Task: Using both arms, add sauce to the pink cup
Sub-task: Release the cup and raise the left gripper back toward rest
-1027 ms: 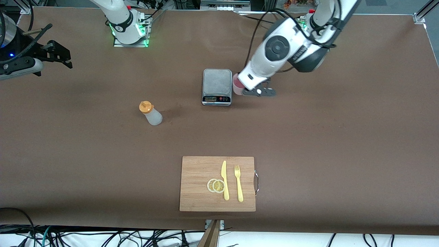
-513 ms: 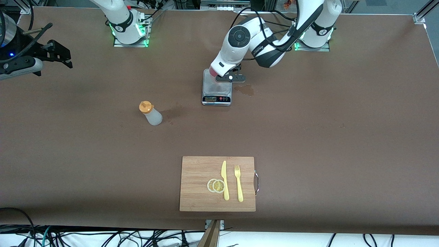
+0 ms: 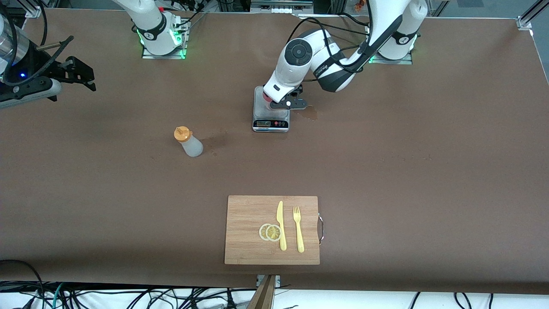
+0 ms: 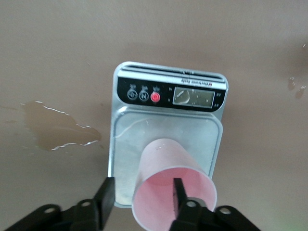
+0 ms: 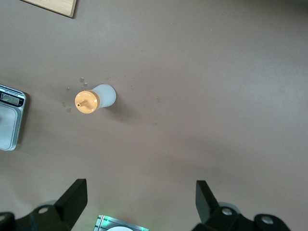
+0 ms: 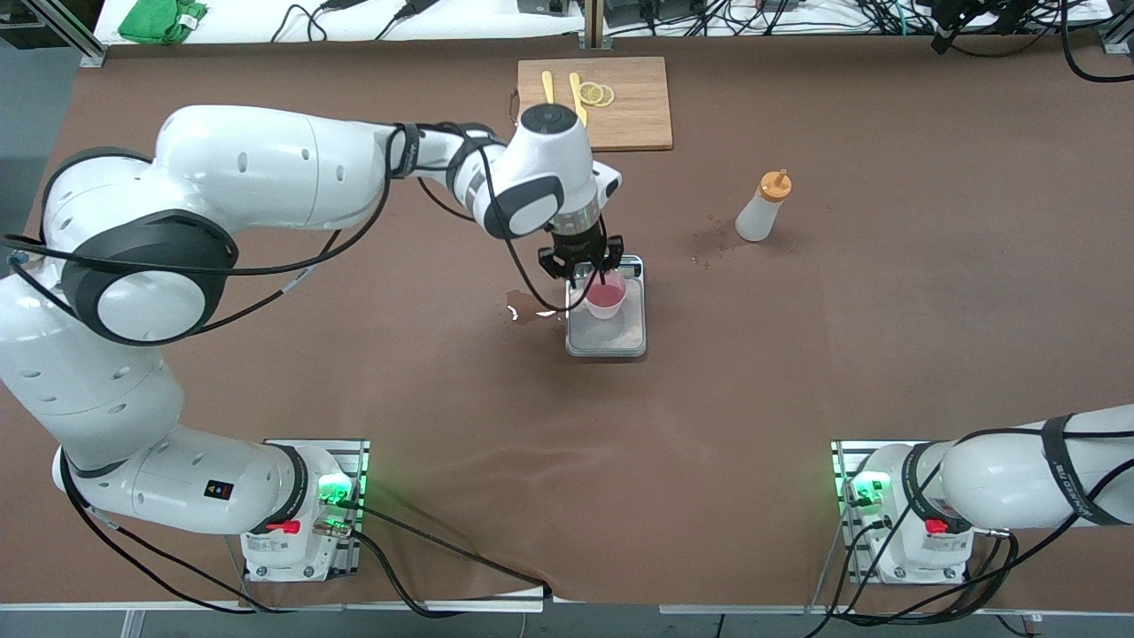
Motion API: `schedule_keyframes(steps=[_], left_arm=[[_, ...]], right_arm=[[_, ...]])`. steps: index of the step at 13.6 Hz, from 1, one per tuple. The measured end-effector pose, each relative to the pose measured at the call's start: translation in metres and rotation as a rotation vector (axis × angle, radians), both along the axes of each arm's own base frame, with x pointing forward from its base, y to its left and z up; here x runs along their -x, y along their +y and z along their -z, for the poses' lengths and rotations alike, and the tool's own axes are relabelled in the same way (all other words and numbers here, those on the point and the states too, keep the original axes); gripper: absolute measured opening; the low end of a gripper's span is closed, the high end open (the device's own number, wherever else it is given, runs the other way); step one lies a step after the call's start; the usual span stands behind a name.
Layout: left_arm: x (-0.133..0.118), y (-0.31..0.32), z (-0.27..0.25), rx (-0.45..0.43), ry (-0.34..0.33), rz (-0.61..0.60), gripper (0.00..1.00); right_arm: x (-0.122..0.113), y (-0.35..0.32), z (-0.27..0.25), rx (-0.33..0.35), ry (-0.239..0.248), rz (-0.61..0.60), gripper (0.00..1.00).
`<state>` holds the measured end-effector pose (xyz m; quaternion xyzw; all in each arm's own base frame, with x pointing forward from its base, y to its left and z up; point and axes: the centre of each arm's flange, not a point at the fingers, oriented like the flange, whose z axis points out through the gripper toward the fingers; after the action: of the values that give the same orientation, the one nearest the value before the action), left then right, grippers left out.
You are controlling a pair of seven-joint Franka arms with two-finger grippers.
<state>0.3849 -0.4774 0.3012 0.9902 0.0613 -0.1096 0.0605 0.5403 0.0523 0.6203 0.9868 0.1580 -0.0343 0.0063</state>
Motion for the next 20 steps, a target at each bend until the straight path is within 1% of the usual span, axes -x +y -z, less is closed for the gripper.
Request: schedule_keyframes(steps=[2,3,4,6,8,9,11,12,15,16,17,20], left_arm=[[-0.02,0.011,-0.045,-0.066,0.005,-0.007,0.79],[-0.03,0.016,-0.075,-0.096,0.006,-0.01,0.9],[-0.039,0.02,-0.106,-0.116,0.005,-0.011,0.99],[-0.056,0.032,-0.164,-0.124,-0.008,0.027,1.0],[-0.083,0.062,-0.204,-0.111,-0.01,0.107,1.0],[-0.1,0.082,-0.218,-0.102,-0.016,0.148,1.0],[-0.133,0.129,-0.234,-0.094,-0.054,0.228,1.0],[-0.145,0.154,-0.239,-0.091,-0.065,0.27,1.0],[-0.165,0.242,-0.255,-0.077,-0.078,0.381,1.0],[-0.169,0.276,-0.26,-0.081,-0.084,0.385,1.0],[-0.173,0.31,-0.265,-0.087,-0.091,0.364,1.0],[-0.183,0.399,-0.277,-0.096,-0.117,0.25,1.0]], right_arm=[[-0.001,0.001,0.002,-0.002,0.002,-0.001,1.0],[-0.002,0.002,0.002,-0.008,0.0,-0.003,1.0],[-0.002,0.003,0.003,-0.013,-0.001,-0.006,1.0],[-0.003,0.009,0.004,-0.026,0.001,-0.02,1.0],[-0.002,0.02,0.005,-0.035,0.004,-0.076,1.0],[-0.001,0.027,0.006,-0.06,0.008,-0.123,1.0],[-0.001,0.034,0.013,-0.139,0.025,-0.215,1.0],[-0.001,0.034,0.018,-0.17,0.034,-0.259,1.0],[-0.002,0.032,0.038,-0.258,0.05,-0.388,1.0],[-0.003,0.031,0.048,-0.287,0.047,-0.433,1.0],[-0.004,0.028,0.058,-0.312,0.039,-0.48,1.0],[-0.008,0.004,0.092,-0.419,0.002,-0.638,1.0]])
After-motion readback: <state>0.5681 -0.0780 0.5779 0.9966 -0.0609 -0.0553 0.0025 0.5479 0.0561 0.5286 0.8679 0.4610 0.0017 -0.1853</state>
